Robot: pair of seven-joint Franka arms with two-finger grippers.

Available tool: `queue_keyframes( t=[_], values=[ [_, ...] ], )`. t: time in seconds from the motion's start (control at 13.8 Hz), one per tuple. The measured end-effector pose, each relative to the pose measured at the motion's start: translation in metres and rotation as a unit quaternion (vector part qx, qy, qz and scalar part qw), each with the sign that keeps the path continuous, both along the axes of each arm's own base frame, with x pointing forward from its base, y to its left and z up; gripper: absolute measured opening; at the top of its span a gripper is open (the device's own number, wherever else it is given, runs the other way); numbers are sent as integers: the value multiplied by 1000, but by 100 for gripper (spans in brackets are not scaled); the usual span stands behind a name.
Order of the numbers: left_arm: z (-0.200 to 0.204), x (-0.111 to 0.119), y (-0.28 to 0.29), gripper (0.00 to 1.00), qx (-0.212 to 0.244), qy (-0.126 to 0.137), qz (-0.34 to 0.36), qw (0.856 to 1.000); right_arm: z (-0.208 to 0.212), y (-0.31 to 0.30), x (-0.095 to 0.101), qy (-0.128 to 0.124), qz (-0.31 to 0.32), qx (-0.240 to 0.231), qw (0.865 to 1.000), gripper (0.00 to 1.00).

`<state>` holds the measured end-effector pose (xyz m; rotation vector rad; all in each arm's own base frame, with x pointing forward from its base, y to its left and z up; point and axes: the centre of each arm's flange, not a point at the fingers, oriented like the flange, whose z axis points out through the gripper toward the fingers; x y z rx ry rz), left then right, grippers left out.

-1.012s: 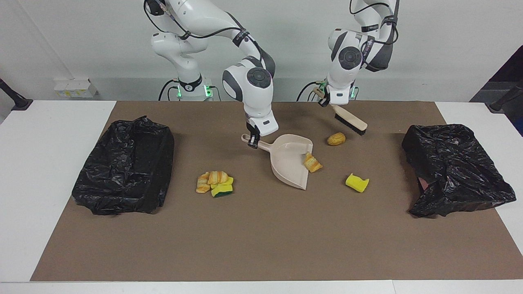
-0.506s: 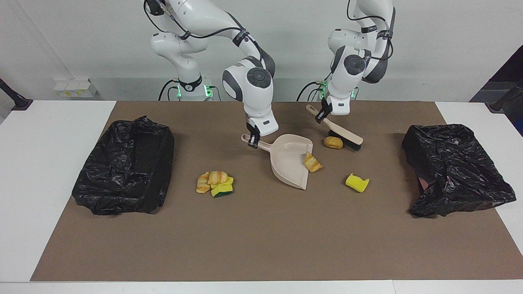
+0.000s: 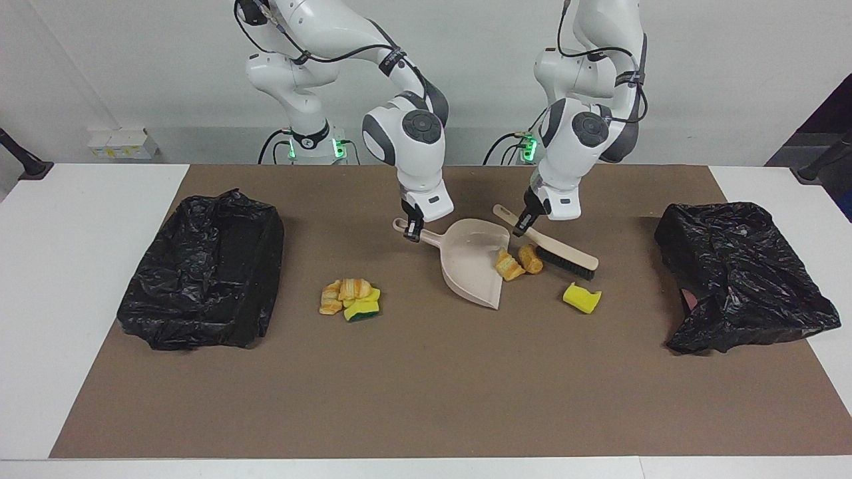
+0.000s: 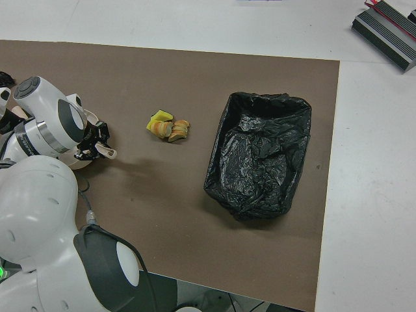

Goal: Sweep and dump trash in bin
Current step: 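Sweep the sponge and snacks into the dustpan with the left gripper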

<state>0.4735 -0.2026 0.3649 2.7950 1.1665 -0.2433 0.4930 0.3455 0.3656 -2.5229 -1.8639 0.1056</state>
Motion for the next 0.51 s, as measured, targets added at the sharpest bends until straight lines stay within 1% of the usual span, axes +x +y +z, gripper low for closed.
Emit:
queue_keyframes(
  t=[0.14,0.29,0.51],
  values=[
    [13,11,20,26,-7,3,-40,999,0,0,0,0,-1,0,1000,32],
    [30,26,47,26,-16,-8,-74,997,0,0,0,0,-10,-1,1000,32],
    [35,39,87,26,-17,-27,-135,990,0,1,-1,-1,-15,-1,1000,32]
  ],
)
